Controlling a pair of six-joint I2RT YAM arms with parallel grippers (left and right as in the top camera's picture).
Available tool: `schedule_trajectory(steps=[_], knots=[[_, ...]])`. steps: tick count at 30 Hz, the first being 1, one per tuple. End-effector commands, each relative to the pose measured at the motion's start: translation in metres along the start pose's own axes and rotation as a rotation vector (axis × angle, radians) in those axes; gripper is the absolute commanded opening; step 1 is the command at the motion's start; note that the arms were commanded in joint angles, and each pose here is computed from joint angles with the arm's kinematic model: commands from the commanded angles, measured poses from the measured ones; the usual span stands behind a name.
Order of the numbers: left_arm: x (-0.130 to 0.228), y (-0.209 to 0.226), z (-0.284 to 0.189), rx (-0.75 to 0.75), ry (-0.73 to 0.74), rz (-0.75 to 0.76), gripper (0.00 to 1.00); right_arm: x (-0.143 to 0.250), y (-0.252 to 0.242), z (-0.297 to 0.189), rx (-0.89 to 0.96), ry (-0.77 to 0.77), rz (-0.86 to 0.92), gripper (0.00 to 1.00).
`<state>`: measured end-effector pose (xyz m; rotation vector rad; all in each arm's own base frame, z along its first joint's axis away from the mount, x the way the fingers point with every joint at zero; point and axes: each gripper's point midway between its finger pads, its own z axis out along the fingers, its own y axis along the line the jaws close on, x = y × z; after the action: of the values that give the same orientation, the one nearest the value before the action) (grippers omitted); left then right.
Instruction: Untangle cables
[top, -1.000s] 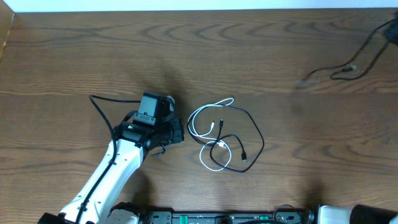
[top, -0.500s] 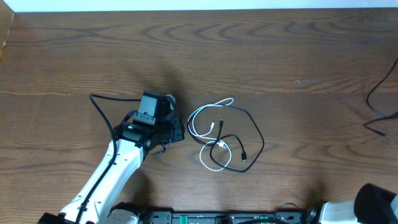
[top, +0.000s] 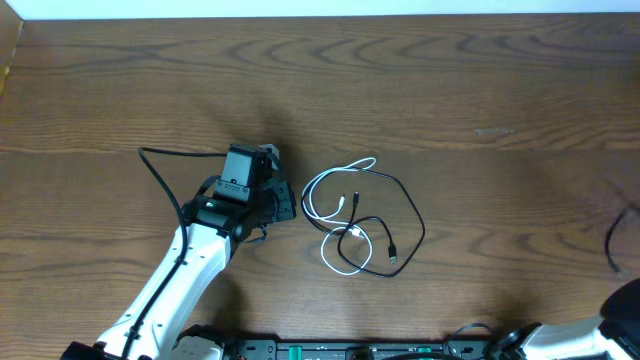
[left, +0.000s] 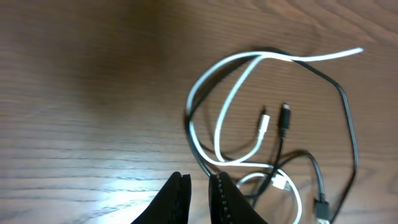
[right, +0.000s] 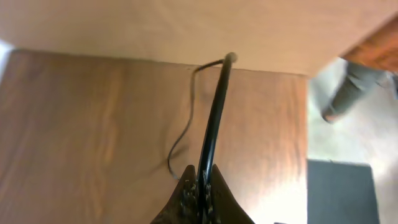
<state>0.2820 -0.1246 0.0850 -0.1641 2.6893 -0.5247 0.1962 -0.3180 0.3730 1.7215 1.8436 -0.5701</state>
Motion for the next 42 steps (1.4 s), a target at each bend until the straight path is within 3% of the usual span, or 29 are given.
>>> schedule_trajectory(steps=[1, 6, 9, 13, 18, 23, 42], knots=[[0.004, 0.013, 0.003, -0.061, 0.001, -0.023, 0.17, -0.007, -0.025, 0.022, 0.090, 0.020, 0.058, 0.01], [0.006, 0.014, 0.003, -0.065, 0.010, -0.045, 0.17, -0.011, -0.049, 0.052, 0.170, 0.065, 0.101, 0.01], [0.008, 0.013, 0.003, -0.061, 0.016, -0.050, 0.08, -0.011, -0.063, 0.075, 0.216, 0.107, 0.146, 0.01], [0.008, 0.012, 0.004, -0.051, 0.021, -0.057, 0.08, -0.004, -0.071, 0.111, 0.267, 0.175, 0.157, 0.01], [0.004, 0.009, 0.004, -0.041, 0.004, -0.053, 0.10, 0.013, -0.069, 0.162, 0.318, 0.274, 0.128, 0.01], [0.000, 0.007, 0.004, -0.033, -0.013, -0.049, 0.21, 0.032, -0.066, 0.209, 0.356, 0.353, 0.100, 0.01], [-0.009, 0.002, 0.004, -0.011, -0.051, -0.041, 0.24, 0.112, -0.064, 0.295, 0.445, 0.542, 0.008, 0.01]])
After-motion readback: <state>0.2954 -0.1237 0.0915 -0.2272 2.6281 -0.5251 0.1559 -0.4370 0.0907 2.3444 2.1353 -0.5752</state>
